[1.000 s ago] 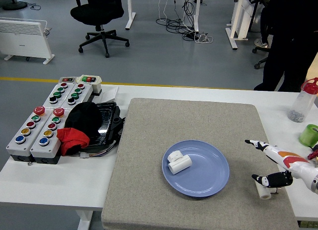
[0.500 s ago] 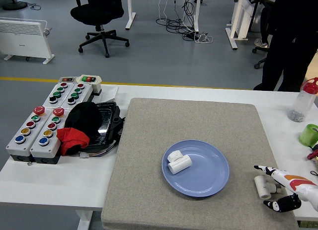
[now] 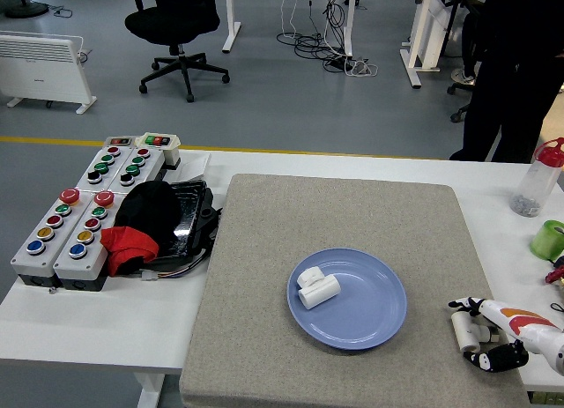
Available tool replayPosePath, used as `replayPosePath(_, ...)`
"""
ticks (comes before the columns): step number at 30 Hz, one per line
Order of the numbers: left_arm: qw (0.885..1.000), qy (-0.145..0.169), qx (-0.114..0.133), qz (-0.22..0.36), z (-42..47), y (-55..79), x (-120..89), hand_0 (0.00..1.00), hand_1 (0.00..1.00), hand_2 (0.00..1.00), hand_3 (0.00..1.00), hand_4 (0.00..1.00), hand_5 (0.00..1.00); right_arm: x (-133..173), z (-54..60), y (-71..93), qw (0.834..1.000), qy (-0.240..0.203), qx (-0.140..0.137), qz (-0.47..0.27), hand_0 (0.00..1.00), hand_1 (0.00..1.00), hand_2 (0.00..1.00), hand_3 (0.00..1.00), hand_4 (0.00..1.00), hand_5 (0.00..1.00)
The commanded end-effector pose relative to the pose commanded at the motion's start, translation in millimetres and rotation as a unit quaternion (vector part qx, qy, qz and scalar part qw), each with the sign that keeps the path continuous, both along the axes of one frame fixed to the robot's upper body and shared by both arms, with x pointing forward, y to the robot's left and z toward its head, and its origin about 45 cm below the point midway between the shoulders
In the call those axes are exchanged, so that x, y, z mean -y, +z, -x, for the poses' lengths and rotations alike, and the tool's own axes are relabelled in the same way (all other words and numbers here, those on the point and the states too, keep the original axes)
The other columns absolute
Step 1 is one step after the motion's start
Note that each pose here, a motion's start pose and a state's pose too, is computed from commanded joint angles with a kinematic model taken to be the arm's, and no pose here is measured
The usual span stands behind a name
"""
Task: Pick pipe place plate twice
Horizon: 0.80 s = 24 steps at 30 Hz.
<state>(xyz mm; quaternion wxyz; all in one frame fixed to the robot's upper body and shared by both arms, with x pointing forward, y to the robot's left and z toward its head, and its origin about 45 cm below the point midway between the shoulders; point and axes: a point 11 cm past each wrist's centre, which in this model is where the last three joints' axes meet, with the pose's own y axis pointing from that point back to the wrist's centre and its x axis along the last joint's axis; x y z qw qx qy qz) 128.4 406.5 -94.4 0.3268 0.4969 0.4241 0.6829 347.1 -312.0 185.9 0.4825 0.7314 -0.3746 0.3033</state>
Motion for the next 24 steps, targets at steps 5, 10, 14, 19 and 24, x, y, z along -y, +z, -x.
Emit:
replayPosePath(5,1.000,-0.001,-0.002,0.000,1.3,-0.4,0.1,0.711,0.745,0.720,0.653,0.395,0.998,0.6,-0.2,-0.9,1.000,0.000,0.003,0.003,0.480,0.569,0.689,0.784,0.688,0.341)
replayPosePath(10,1.000,-0.002,-0.004,0.000,2.9,-0.9,0.4,0.710,0.745,0.719,0.653,0.394,0.998,-0.5,-1.5,1.1,1.000,0.000,0.013,0.000,0.402,0.512,0.656,0.764,0.666,0.328)
replayPosePath(14,1.000,-0.003,-0.006,0.001,4.2,-1.2,0.3,0.710,0.745,0.719,0.653,0.394,0.998,-3.2,-2.8,5.1,1.000,0.001,0.024,-0.006,0.402,0.512,0.656,0.764,0.666,0.328)
replayPosePath(19,1.000,-0.004,-0.006,0.001,4.3,-1.2,-0.1,0.710,0.745,0.719,0.653,0.394,0.998,-8.4,-5.6,13.5,0.999,0.005,0.039,-0.015,0.362,0.480,0.634,0.749,0.655,0.329)
replayPosePath(24,1.000,-0.004,-0.004,0.001,2.6,-0.7,-0.3,0.710,0.745,0.719,0.653,0.394,0.998,-24.6,-14.7,32.2,0.997,0.015,0.069,-0.035,0.356,0.473,0.632,0.743,0.655,0.320)
